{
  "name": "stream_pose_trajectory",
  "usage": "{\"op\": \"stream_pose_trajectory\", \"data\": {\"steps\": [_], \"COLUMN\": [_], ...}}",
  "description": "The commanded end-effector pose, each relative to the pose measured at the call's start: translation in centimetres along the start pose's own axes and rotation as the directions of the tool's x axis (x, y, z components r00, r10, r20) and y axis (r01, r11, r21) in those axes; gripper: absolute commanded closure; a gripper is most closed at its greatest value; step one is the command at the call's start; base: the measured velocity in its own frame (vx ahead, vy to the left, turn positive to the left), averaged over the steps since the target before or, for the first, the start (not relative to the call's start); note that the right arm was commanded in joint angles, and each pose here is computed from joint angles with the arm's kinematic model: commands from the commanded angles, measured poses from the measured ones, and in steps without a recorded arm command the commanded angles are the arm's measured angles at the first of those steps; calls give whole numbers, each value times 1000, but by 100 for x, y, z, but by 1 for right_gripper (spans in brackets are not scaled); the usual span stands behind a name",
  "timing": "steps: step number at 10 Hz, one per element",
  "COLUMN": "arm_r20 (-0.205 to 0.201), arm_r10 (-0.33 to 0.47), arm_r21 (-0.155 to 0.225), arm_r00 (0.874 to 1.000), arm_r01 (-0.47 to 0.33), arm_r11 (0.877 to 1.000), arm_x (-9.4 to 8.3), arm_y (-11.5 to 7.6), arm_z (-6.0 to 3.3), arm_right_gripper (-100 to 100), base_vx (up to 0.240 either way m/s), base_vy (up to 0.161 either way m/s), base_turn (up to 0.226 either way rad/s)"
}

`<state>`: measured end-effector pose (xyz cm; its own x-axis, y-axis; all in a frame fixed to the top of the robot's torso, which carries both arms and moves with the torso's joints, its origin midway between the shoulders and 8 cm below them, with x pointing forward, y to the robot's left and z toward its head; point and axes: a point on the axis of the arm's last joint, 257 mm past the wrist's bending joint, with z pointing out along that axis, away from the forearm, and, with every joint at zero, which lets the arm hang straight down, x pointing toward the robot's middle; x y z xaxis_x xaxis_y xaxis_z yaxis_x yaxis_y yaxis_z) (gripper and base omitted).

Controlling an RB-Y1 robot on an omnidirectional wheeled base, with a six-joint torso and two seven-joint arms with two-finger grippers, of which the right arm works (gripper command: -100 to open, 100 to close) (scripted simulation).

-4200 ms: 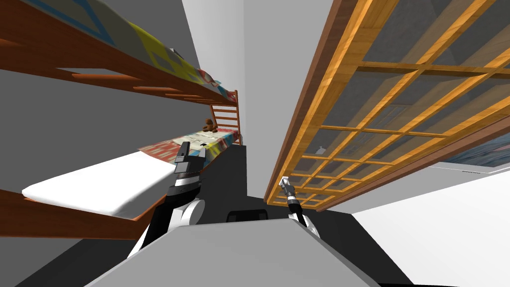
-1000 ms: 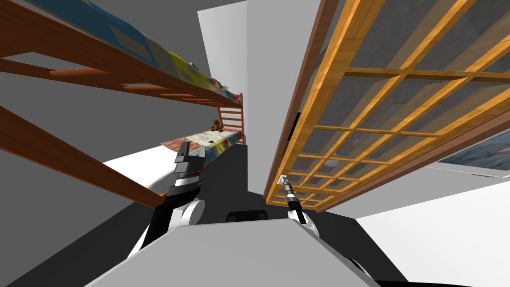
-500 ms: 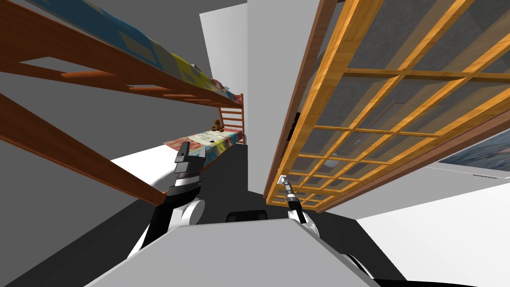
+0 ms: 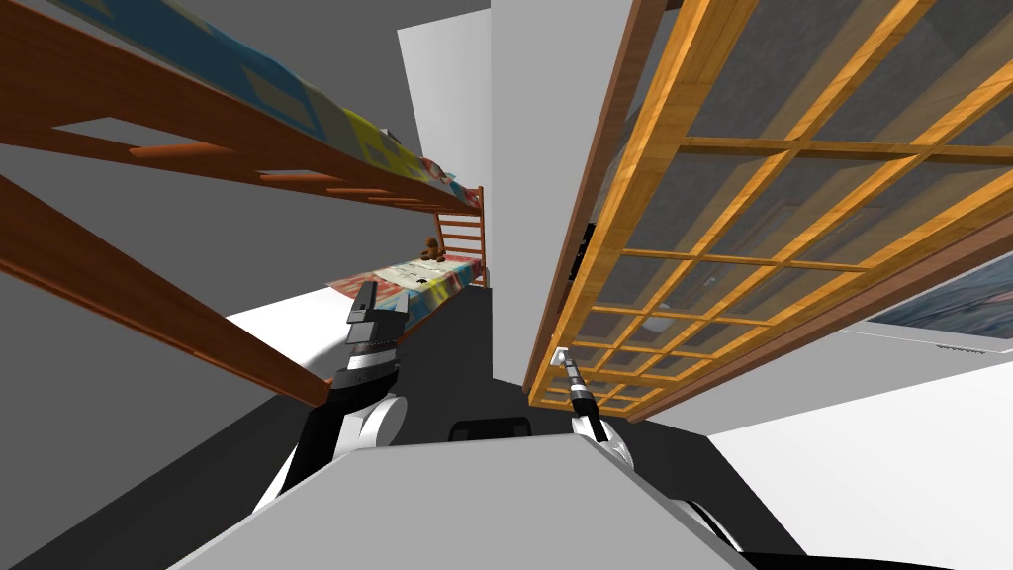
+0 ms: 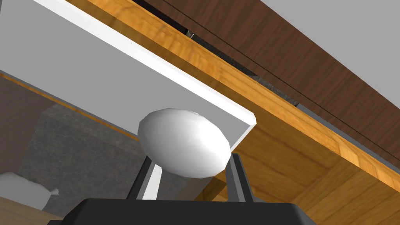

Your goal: Pull the door open

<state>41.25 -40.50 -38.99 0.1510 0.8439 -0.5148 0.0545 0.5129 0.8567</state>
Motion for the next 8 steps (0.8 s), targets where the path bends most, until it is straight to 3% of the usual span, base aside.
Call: {"op": "stream_pose_trajectory", "data": {"steps": [1, 5, 7, 8], "arm_r20": [-15, -15, -14, -14], "arm_r10": [68, 167, 171, 214], "arm_r21": [2, 3, -4, 4], "arm_r00": [998, 986, 985, 977], "arm_r01": [-68, -167, -171, -214], "arm_r11": [998, 986, 985, 977], "arm_x": [133, 134, 128, 135], "arm_y": [26, 27, 56, 28], "arm_z": [-34, -25, -9, -21], "arm_right_gripper": [100, 100, 100, 100], "base_vx": [-37, -24, -16, -8], "base_vy": [-12, -14, -6, 0], "base_turn": [38, 24, 0, 20]}}
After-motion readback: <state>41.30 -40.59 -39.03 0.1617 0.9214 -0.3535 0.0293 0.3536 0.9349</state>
